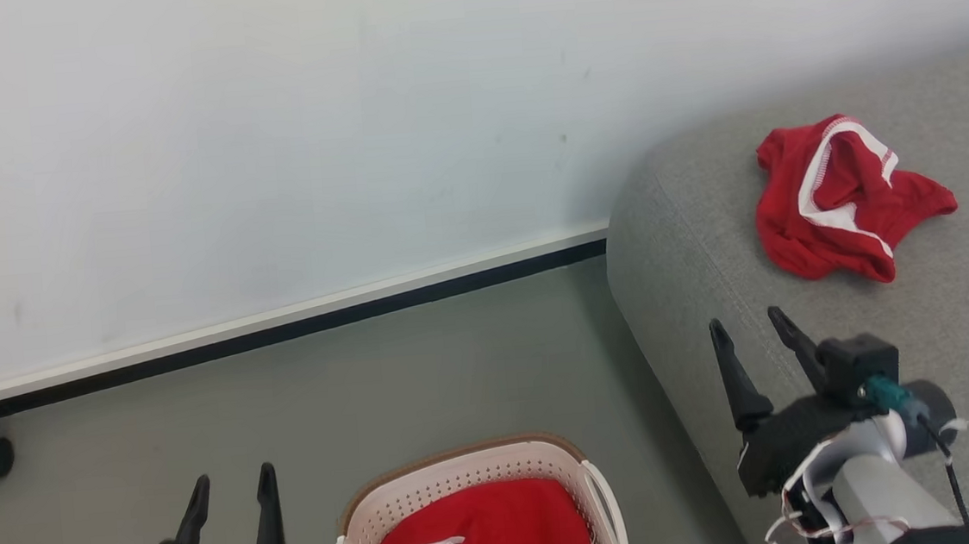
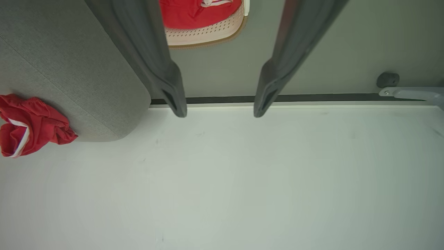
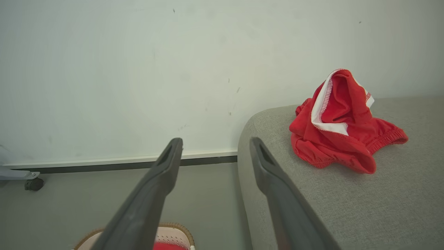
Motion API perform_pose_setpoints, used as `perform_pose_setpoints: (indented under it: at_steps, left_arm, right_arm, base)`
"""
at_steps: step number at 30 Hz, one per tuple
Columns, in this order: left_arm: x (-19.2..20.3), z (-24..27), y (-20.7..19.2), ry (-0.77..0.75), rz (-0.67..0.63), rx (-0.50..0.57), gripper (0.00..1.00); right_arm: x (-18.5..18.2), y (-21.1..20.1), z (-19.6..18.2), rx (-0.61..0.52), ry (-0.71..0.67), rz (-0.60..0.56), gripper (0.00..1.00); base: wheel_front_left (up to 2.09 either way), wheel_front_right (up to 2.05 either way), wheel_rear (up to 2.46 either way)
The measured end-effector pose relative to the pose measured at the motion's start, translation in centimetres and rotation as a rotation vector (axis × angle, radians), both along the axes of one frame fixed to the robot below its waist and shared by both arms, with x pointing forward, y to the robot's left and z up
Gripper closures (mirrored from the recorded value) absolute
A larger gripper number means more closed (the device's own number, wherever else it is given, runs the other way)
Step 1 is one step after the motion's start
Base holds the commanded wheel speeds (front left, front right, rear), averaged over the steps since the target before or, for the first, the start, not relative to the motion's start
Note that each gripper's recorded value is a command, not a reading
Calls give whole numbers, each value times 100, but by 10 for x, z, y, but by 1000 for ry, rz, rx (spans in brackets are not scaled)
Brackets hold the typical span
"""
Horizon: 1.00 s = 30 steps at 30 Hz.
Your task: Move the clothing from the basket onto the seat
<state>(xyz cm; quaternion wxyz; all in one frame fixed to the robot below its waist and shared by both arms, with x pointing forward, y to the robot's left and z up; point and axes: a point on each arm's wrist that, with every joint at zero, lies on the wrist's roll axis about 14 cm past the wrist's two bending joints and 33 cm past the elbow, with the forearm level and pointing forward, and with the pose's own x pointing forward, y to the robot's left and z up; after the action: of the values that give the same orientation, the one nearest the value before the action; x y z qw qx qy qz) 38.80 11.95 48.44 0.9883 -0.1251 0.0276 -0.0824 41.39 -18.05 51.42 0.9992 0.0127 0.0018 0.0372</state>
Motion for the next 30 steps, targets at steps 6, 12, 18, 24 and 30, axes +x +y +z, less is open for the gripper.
perform_pose_setpoints:
  at_steps: [6, 12, 18, 24, 30]
  left_arm:
    - [-14, 0, 16, -4, 39, 1, 0]
    - [-23, 0, 28, -9, 76, 1, 0]
    - [-33, -5, 39, 7, 109, 4, 0]
    - [-39, -6, 50, 7, 140, 9, 0]
    - [-46, -9, 61, 19, 170, 15, 0]
  right_arm:
    - [-17, 7, -4, 26, -17, -11, 0]
    - [-30, 15, -1, 50, -45, -10, 0]
    - [-39, 19, 4, 63, -72, -9, 0]
    - [-50, 22, 1, 72, -75, -8, 0]
    - [-60, 25, -3, 77, -73, -8, 0]
  base:
    - [0, 0, 0]
    - [0, 0, 0]
    - [0, 0, 0]
    - [0, 0, 0]
    - [0, 0, 0]
